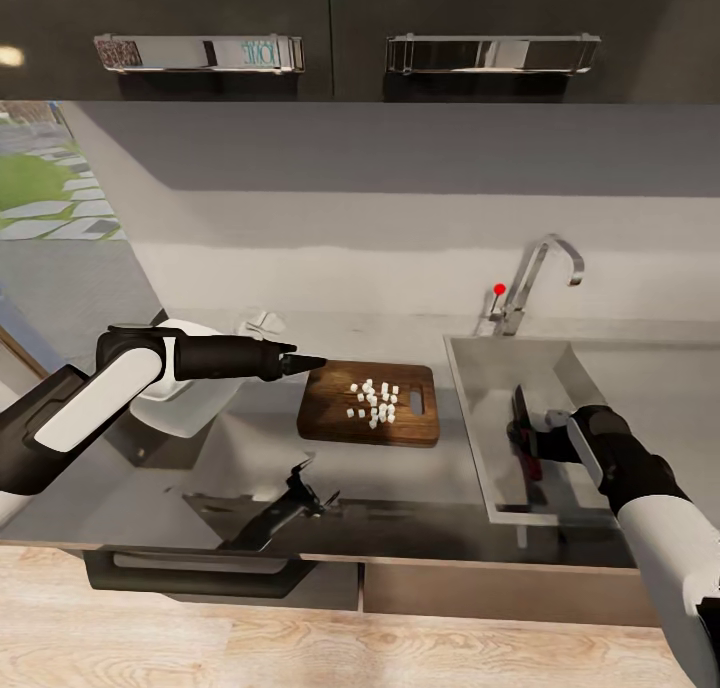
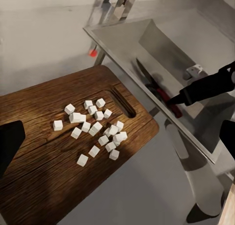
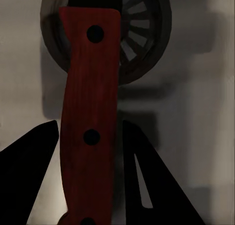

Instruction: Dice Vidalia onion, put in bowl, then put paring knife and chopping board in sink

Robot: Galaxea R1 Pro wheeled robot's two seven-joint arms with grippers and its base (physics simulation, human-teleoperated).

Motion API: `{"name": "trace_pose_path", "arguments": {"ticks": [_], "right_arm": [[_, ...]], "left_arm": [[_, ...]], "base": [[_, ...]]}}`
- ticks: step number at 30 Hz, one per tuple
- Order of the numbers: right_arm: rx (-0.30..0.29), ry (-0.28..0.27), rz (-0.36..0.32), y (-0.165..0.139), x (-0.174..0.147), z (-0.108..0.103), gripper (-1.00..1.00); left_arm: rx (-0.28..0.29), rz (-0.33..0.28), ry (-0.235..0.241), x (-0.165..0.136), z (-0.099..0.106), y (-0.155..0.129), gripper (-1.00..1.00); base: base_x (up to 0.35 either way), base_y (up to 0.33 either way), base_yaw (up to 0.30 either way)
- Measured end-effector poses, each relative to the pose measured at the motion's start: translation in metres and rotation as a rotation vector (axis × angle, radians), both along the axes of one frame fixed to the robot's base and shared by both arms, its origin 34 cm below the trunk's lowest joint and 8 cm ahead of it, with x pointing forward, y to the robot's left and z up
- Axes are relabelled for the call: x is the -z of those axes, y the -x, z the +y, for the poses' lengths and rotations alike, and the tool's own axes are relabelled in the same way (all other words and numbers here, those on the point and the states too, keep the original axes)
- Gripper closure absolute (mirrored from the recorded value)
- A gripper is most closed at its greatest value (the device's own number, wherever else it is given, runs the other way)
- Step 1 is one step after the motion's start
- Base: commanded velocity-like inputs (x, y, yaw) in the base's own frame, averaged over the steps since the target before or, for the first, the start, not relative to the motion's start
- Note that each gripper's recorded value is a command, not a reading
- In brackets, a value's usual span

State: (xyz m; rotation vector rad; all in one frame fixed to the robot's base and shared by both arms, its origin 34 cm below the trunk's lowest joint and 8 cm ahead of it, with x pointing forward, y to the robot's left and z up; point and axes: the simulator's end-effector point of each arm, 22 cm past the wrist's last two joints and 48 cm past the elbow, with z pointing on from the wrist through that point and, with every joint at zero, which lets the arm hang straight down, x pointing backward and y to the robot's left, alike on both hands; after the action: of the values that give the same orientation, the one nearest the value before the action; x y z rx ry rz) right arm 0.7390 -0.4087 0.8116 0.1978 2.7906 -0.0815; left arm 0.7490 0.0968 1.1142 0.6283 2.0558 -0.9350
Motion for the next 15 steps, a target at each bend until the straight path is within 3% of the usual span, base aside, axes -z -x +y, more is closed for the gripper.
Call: {"name": "trace_pose_path", "arguments": {"ticks": [15], "right_arm": [[0.000,-0.002,0.009,0.0022,0.0028,0.0016,1.00]], "left_arm": [[0.000,0.000,-0.001,0.0002,0.0001,0.0000,-1.00]], "base": [[0.000,0.000,0.000]]}}
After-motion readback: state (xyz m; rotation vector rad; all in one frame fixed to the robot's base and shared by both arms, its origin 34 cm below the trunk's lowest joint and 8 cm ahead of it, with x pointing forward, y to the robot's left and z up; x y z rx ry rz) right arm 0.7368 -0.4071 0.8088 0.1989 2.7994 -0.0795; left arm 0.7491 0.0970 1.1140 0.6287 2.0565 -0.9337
